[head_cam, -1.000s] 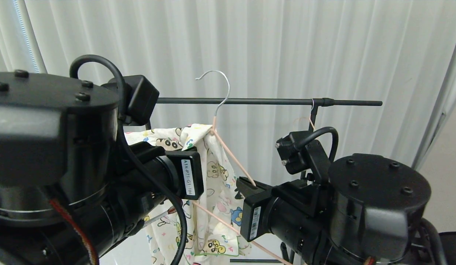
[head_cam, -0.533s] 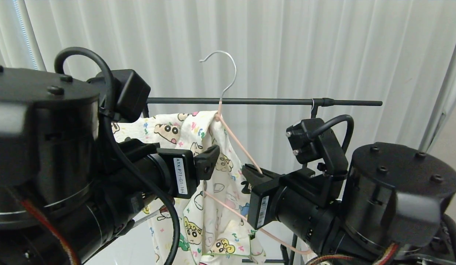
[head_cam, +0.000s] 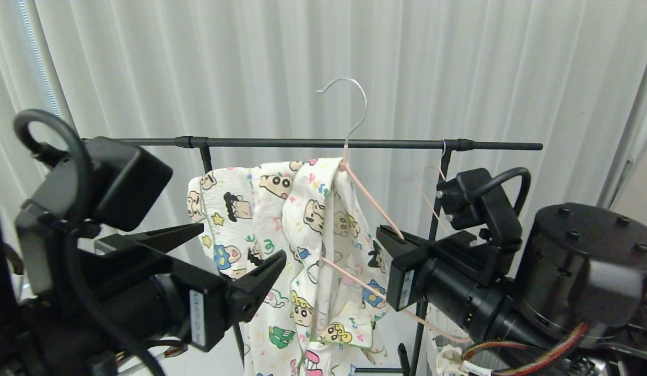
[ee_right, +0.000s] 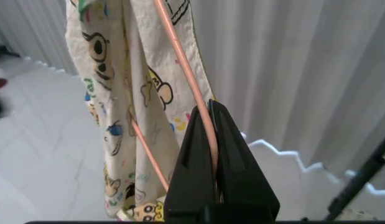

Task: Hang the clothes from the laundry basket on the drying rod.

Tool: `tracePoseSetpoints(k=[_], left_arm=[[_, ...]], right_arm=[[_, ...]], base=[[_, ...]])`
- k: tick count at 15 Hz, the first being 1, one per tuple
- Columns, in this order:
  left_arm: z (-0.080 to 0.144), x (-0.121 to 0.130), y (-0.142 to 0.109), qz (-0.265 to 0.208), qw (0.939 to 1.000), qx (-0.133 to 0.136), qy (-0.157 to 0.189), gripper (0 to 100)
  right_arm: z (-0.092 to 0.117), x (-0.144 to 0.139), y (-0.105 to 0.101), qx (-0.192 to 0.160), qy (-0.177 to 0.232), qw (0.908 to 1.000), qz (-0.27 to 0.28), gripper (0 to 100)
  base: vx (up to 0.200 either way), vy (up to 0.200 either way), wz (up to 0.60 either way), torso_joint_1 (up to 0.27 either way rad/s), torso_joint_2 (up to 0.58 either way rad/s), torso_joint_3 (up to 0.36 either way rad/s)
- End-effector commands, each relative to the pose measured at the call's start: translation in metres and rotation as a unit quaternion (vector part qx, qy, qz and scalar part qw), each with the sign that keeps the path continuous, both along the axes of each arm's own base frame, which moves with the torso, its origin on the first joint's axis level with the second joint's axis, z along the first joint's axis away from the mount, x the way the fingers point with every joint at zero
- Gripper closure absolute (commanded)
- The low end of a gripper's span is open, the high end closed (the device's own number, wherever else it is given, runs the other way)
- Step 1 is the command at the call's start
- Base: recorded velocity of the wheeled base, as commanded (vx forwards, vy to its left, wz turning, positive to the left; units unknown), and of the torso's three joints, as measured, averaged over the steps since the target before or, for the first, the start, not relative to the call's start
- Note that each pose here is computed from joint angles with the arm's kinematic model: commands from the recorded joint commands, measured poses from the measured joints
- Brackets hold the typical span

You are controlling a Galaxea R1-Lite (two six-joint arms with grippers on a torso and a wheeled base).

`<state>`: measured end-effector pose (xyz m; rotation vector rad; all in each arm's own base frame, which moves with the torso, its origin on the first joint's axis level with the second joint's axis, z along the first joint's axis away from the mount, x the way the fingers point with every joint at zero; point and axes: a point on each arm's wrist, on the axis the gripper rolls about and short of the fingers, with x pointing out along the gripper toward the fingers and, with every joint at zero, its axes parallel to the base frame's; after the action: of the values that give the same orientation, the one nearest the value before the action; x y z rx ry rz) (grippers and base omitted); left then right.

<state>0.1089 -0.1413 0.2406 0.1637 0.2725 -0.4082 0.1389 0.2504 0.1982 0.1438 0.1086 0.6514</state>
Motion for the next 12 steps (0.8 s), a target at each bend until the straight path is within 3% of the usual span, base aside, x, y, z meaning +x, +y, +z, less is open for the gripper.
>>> tracePoseSetpoints(k=[1,2,3,5,8,12], left_arm=[[0.01,-0.018,0.029,-0.042,0.9984,-0.009,-0.036,0],[0.014,-0.015,0.037,-0.067,0.9959,0.019,-0.057,0],[0.015,-0.011,0.04,-0.083,0.994,0.03,-0.064,0],[0.014,-0.008,0.039,-0.155,0.9856,0.032,-0.059,0],[0.005,-0.001,0.025,-0.244,0.9687,0.035,-0.032,0],[-0.005,0.002,0.013,-0.326,0.9445,0.038,-0.006,0]], right_arm=[[0.0,-0.007,-0.026,-0.004,-0.005,0.9999,-0.008,100],[-0.007,-0.018,-0.045,-0.016,-0.004,0.9998,-0.007,100],[-0.01,-0.025,-0.056,-0.022,-0.006,0.9997,-0.006,100],[-0.019,-0.043,-0.08,-0.04,-0.022,0.9989,0.007,100],[-0.023,-0.064,-0.094,-0.055,-0.047,0.9963,0.047,100],[-0.035,-0.088,-0.101,-0.08,-0.055,0.9894,0.107,100]], base=[[0.0,0.0,0.0,0.0,0.0,0.0],[0.0,0.0,0.0,0.0,0.0,0.0],[0.0,0.0,0.0,0.0,0.0,0.0],[0.0,0.0,0.0,0.0,0.0,0.0],[0.0,0.0,0.0,0.0,0.0,0.0],[0.0,0.0,0.0,0.0,0.0,0.0]])
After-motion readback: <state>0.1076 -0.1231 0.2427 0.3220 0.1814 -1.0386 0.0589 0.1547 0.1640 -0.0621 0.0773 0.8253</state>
